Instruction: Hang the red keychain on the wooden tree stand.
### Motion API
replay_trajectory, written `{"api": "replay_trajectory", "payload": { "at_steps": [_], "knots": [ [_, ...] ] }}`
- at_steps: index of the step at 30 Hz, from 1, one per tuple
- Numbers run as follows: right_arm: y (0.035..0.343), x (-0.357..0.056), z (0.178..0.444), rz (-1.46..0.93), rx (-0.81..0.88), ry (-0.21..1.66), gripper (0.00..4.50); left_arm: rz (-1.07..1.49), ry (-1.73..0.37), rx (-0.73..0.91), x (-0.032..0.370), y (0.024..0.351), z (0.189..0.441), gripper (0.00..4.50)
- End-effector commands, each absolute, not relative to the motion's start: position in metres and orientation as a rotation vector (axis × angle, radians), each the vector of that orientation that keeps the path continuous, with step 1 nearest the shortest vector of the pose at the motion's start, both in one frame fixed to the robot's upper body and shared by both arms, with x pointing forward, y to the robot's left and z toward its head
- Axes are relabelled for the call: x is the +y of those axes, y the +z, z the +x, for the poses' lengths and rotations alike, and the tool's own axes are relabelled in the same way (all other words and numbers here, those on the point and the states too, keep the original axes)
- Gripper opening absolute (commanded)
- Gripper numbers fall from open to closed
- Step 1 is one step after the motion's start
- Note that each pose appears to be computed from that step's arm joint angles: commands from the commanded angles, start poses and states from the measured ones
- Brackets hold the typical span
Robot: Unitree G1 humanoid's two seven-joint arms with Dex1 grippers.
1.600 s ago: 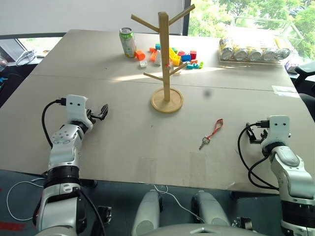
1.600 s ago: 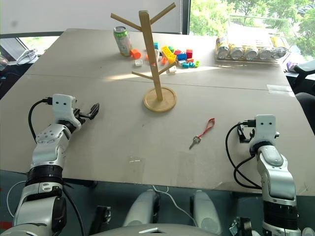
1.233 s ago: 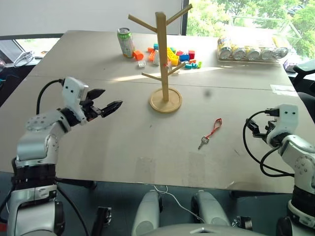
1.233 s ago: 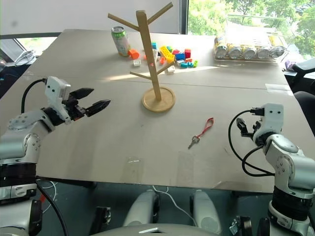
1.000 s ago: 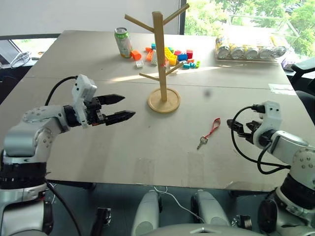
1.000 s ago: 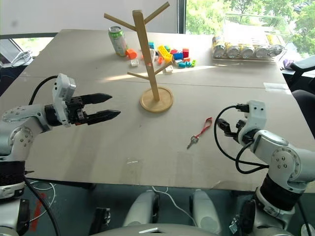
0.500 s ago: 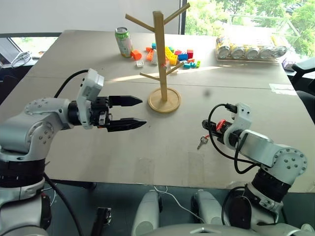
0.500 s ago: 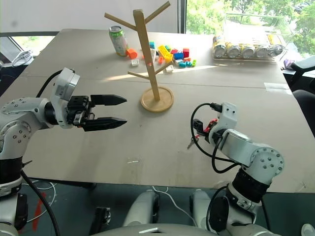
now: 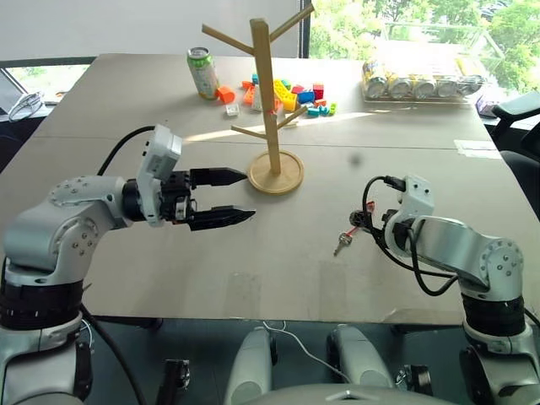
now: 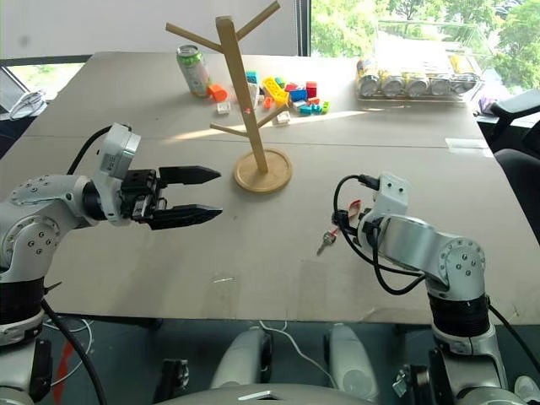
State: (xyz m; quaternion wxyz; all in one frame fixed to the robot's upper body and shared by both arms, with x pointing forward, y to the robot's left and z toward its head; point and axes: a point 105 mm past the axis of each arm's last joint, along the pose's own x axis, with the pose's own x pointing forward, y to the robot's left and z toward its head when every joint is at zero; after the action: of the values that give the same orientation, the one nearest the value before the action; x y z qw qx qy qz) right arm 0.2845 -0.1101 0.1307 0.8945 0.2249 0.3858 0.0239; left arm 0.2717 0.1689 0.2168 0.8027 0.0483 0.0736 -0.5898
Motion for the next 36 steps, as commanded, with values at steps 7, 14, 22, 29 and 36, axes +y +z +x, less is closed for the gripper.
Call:
{"api": "replay_trajectory", "payload": {
  "at_steps": [7,14,22,29,36],
  "knots": [
    [0.131,-0.103,0.289,0.462,0.831,0.061,4.48,0.136,-1.265,0.112,0.167,0.227,0.264,4.50],
    [0.127,-0.106,0.302,0.374,0.872,0.046,4.48,0.133,-1.256,0.106,0.166,0.227,0.264,4.50],
    [0.124,-0.096,0.307,0.254,0.915,0.023,4.48,0.133,-1.254,0.095,0.162,0.229,0.264,4.50],
    [0.124,-0.093,0.314,0.250,0.948,-0.020,4.48,0.132,-1.250,0.096,0.161,0.229,0.261,4.50],
    [0.121,-0.086,0.315,0.267,0.972,-0.016,2.93,0.134,-1.241,0.091,0.161,0.234,0.260,4.50]
  ]
}}
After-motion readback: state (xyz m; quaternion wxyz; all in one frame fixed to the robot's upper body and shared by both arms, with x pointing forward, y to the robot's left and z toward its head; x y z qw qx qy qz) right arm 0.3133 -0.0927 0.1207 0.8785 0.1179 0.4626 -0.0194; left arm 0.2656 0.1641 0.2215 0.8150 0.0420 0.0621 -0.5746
